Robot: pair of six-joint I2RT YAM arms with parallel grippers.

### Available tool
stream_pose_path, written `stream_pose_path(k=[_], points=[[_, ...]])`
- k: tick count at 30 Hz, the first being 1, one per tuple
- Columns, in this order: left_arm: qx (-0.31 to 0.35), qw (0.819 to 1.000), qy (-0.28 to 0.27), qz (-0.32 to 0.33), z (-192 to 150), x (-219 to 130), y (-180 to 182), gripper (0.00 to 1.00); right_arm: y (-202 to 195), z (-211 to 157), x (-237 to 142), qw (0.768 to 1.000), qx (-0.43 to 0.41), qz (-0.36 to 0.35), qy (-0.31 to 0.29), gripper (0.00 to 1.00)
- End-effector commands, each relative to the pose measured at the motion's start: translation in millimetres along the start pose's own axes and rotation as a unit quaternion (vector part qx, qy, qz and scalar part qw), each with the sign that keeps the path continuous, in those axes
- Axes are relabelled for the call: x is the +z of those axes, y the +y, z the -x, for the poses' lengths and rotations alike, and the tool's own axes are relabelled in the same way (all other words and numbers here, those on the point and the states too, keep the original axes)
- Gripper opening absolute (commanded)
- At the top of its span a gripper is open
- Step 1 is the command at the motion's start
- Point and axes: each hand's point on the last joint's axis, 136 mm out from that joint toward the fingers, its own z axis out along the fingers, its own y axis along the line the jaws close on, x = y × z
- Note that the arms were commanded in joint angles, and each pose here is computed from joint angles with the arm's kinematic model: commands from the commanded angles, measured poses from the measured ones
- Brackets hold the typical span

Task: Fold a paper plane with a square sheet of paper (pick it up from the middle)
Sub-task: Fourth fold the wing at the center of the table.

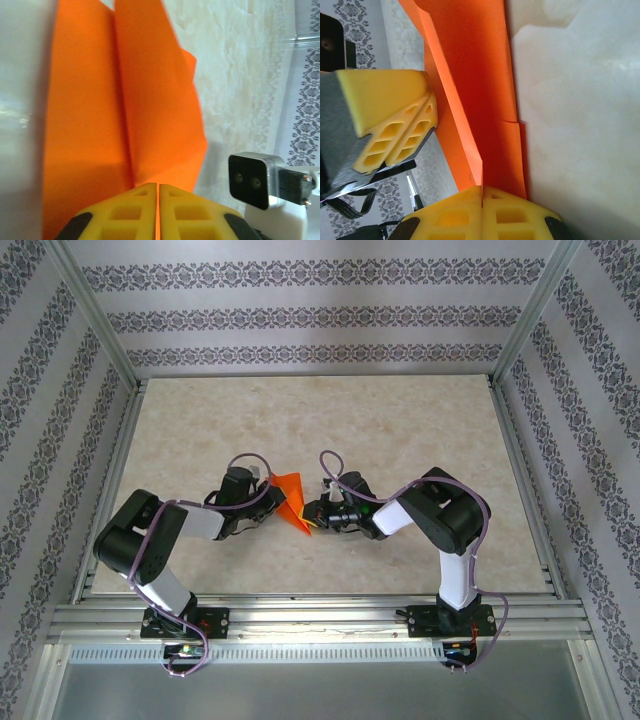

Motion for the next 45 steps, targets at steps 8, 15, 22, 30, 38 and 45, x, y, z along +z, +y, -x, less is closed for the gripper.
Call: stream_pose_path(k=[8,15,22,30,38,45], points=[[-0.024,0.998,0.017,0.050,-10.9,-1.2,32.6,0.05,-28.2,2.3,-7.2,0.998,0.034,-0.040,-0.023,0.00],[-0.031,0.998,0.016,0.056,-15.4,-6.8,37.9,0.02,-27.6,2.2,-8.3,0.998,0.039,-0.041,-0.028,0.00],[-0.028,0.998,0.016,0.054,-15.2,-7.4,34.0,0.03,-32.2,1.3,-6.2,0.998,0.047,-0.045,-0.025,0.00],[-0.003,1.000,-0.001,0.023,-6.1,-13.2,11.0,0.04,-34.3,-0.3,-6.0,0.997,0.051,-0.047,-0.023,0.00],[0.038,0.999,0.002,-0.023,5.2,-12.5,-29.1,0.06,-32.6,-0.9,-4.9,0.998,0.049,-0.044,-0.015,0.00],[0.055,0.997,0.020,-0.051,9.5,0.9,-47.7,0.06,-34.3,-1.3,-4.5,0.998,0.052,-0.044,-0.015,0.00]])
